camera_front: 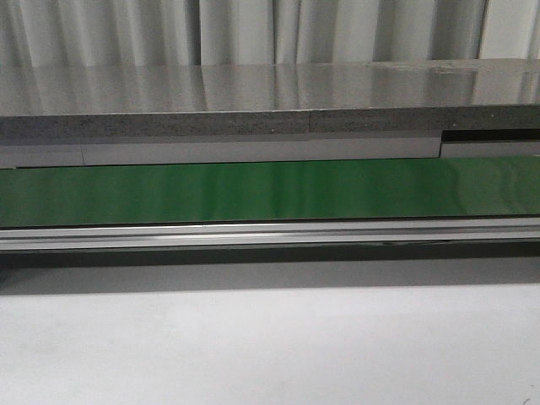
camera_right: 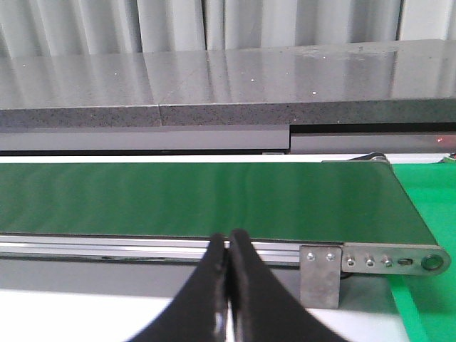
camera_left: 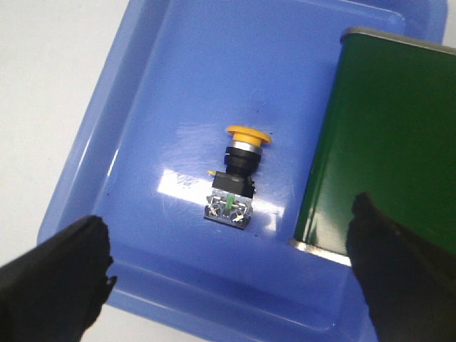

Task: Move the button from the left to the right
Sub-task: 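Open the left gripper around the yellow-capped push-button switch, then grasp the push-button with the left gripper and lift it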

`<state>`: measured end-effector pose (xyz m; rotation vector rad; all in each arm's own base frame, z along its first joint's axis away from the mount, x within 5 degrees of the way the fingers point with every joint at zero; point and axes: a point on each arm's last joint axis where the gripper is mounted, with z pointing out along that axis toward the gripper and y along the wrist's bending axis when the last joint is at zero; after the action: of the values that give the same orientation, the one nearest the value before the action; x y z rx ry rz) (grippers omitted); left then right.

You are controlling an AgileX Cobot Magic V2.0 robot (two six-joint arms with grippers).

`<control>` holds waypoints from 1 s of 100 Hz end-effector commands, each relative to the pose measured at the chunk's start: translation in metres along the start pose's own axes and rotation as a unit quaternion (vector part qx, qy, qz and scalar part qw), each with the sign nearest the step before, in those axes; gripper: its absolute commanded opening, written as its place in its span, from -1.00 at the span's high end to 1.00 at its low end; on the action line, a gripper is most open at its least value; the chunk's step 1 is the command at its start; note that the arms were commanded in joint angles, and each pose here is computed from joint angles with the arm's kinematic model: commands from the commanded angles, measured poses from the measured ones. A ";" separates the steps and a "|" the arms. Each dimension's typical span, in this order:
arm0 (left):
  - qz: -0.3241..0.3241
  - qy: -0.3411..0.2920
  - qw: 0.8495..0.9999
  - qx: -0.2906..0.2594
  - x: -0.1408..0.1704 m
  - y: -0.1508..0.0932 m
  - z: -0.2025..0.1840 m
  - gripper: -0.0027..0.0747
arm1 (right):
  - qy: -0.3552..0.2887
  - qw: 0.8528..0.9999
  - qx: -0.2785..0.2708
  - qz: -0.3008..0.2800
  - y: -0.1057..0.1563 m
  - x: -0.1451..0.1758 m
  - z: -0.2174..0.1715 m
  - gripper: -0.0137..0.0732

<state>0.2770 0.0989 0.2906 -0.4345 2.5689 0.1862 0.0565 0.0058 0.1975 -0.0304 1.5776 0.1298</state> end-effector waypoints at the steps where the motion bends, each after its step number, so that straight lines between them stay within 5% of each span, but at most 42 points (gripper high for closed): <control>1: -0.007 -0.039 0.999 0.004 -0.019 0.003 0.002 -0.75 | -0.061 0.998 -0.003 -0.006 0.001 -0.015 -0.003 0.84; 38: -0.015 0.025 0.999 0.016 -0.037 0.006 0.069 -0.75 | -0.061 0.998 -0.003 -0.006 0.001 -0.015 -0.003 0.84; 100: -0.018 0.104 0.994 0.033 -0.019 0.002 0.137 -0.66 | -0.061 0.998 -0.003 -0.006 0.001 -0.015 -0.003 0.84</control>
<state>0.3507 0.1321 0.1657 -0.4991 2.8388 0.0328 0.0565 0.0058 0.1975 -0.0304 1.5776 0.1298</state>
